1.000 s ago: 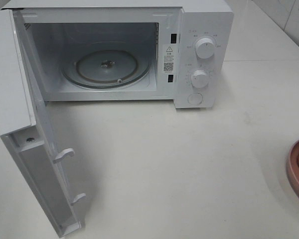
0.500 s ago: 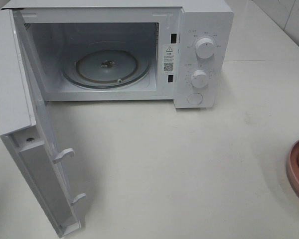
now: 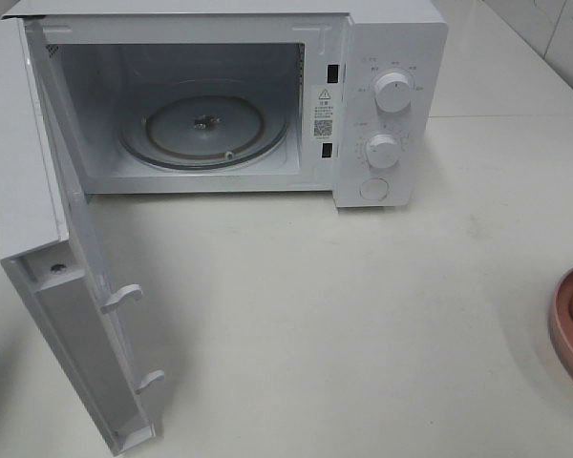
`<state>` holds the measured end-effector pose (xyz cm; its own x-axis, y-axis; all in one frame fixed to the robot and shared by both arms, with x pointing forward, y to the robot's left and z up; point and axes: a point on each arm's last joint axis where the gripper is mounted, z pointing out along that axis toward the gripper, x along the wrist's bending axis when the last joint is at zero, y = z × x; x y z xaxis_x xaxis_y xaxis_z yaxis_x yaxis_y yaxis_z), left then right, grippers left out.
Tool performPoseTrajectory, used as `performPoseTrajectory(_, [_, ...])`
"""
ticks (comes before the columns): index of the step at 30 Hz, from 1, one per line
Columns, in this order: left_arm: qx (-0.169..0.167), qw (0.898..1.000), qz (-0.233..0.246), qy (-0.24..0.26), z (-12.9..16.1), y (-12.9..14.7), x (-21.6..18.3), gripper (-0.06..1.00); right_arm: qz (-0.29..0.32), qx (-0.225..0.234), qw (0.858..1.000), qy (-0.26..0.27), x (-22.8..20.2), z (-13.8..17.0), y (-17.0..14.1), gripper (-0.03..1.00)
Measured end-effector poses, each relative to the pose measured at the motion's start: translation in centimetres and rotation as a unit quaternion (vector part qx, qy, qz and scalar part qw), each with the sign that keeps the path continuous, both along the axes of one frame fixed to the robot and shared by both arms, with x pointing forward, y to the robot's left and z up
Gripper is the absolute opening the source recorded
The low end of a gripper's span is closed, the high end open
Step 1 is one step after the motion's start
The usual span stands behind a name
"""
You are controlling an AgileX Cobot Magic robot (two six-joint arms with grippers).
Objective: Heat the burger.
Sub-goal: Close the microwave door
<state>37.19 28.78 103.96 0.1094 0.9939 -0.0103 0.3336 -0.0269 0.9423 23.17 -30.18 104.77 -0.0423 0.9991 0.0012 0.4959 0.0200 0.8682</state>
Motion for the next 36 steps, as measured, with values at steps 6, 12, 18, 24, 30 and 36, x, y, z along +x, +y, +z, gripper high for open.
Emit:
performPoseTrajectory(6, [0.002, 0.998, 0.028, -0.054, -1.0, 0.4, 1.5, 0.00, 0.000, 0.000, 1.000, 0.000, 0.0, 0.0, 0.0, 0.75])
performPoseTrajectory(12, [0.000, 0.994, 0.041, -0.101, -1.4, 0.6, 2.5, 0.00, 0.000, 0.000, 1.000, 0.000, 0.0, 0.0, 0.0, 0.75])
performPoseTrajectory(18, [-0.004, 0.996, 0.007, -0.090, -3.2, -0.1, 3.5, 0.00, 0.000, 0.000, 1.000, 0.000, 0.0, 0.0, 0.0, 0.75])
performPoseTrajectory(24, [-0.005, 0.996, -0.040, -0.080, -4.2, -1.1, 4.5, 0.00, 0.000, 0.000, 1.000, 0.000, 0.0, 0.0, 0.0, 0.75])
performPoseTrajectory(30, [-0.038, 0.992, -0.094, -0.069, -5.5, -2.3, 5.6, 0.00, 0.000, 0.000, 1.000, 0.000, 0.0, 0.0, 0.0, 0.75])
performPoseTrajectory(36, [-0.051, 0.986, -0.139, -0.073, -6.4, -3.2, 6.3, 0.00, 0.000, 0.000, 1.000, 0.000, 0.0, 0.0, 0.0, 0.75])
